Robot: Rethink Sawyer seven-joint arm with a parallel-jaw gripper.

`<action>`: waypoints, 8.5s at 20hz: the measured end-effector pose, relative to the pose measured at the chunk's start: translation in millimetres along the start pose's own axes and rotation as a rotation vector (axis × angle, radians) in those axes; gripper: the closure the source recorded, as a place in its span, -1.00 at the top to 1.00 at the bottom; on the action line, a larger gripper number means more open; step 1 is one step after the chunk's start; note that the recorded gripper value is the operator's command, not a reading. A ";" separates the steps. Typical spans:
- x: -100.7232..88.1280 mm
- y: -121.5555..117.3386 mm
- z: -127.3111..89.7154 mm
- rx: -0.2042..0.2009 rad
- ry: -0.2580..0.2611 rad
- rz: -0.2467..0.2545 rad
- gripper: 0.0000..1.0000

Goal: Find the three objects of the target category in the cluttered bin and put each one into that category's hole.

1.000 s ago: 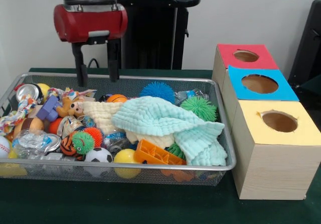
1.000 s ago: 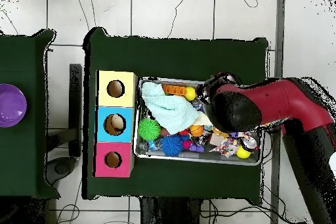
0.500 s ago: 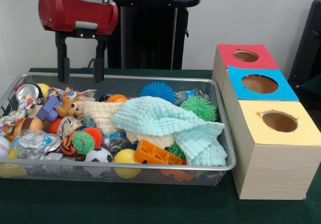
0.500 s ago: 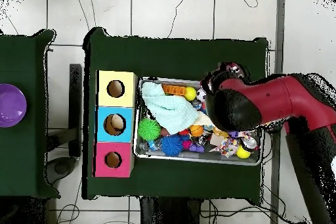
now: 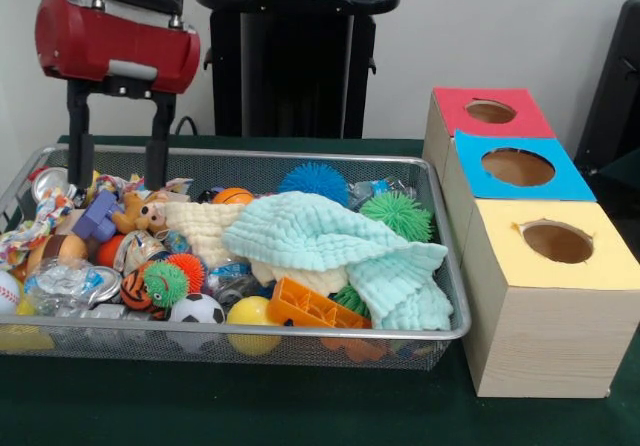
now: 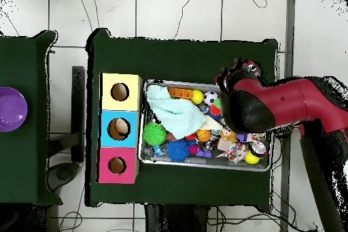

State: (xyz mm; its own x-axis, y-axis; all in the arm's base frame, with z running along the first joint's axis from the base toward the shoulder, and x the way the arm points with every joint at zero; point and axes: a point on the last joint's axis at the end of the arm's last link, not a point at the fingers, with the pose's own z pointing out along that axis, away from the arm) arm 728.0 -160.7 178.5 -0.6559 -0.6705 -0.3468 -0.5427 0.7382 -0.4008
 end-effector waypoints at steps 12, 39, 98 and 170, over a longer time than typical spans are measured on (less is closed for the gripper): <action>33.7 17.4 40.5 -0.020 0.046 0.002 1.00; 83.8 51.5 84.5 -0.090 0.128 0.035 1.00; 207.0 89.2 76.7 0.013 0.265 -0.283 1.00; 231.1 113.8 65.1 0.059 -0.004 -0.292 1.00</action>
State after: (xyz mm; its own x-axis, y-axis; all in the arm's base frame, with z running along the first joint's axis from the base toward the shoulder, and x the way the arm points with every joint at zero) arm 548.8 -236.4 -2.5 -0.4742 -0.8542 -0.2132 -0.6766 0.5085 -0.5326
